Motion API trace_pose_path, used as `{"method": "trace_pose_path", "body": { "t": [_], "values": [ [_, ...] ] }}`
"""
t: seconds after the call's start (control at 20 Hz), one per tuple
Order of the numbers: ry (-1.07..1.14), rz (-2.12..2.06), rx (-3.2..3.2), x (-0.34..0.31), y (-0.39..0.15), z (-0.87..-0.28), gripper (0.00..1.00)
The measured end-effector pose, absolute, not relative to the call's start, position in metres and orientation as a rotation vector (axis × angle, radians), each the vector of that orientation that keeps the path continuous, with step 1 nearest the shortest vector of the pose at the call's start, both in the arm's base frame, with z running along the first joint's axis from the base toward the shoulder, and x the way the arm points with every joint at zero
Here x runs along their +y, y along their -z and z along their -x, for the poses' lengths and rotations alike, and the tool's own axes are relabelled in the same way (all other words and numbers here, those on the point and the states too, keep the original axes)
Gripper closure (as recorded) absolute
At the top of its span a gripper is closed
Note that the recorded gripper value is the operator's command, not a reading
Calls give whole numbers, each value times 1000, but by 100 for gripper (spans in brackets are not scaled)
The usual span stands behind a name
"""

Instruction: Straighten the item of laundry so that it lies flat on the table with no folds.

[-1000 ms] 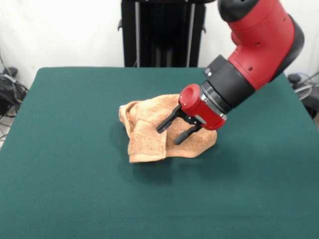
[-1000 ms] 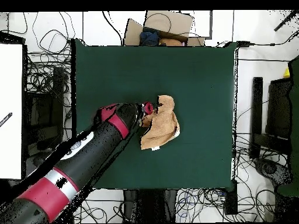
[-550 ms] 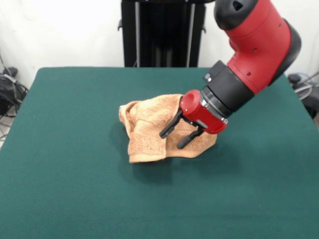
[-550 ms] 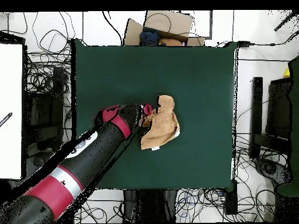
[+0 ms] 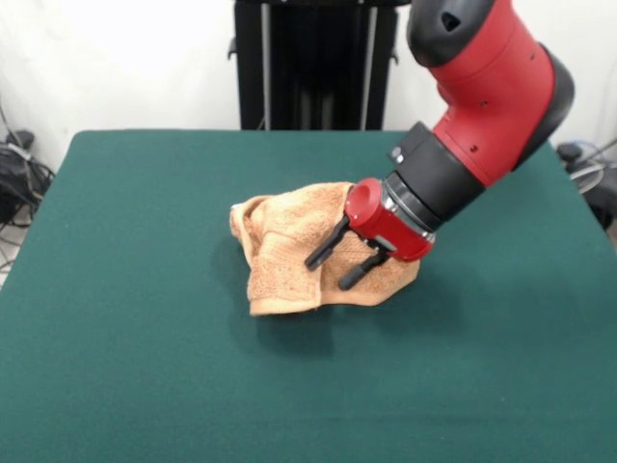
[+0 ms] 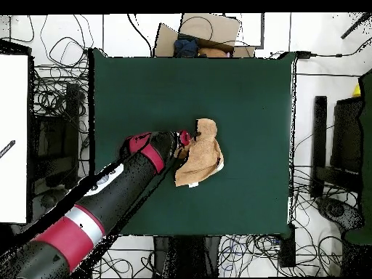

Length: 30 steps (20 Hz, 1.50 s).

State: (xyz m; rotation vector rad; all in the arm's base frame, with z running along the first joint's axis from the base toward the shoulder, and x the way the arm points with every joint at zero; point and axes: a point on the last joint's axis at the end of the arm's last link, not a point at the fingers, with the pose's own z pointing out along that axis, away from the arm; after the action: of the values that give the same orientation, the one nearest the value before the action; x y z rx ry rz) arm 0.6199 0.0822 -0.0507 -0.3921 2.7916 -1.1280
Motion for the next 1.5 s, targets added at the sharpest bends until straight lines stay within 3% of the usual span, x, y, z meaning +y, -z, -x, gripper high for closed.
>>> {"method": "trace_pose_path", "body": {
  "t": [1.5],
  "values": [
    [1122,353,2781,54,54,-627,0]
  ]
}}
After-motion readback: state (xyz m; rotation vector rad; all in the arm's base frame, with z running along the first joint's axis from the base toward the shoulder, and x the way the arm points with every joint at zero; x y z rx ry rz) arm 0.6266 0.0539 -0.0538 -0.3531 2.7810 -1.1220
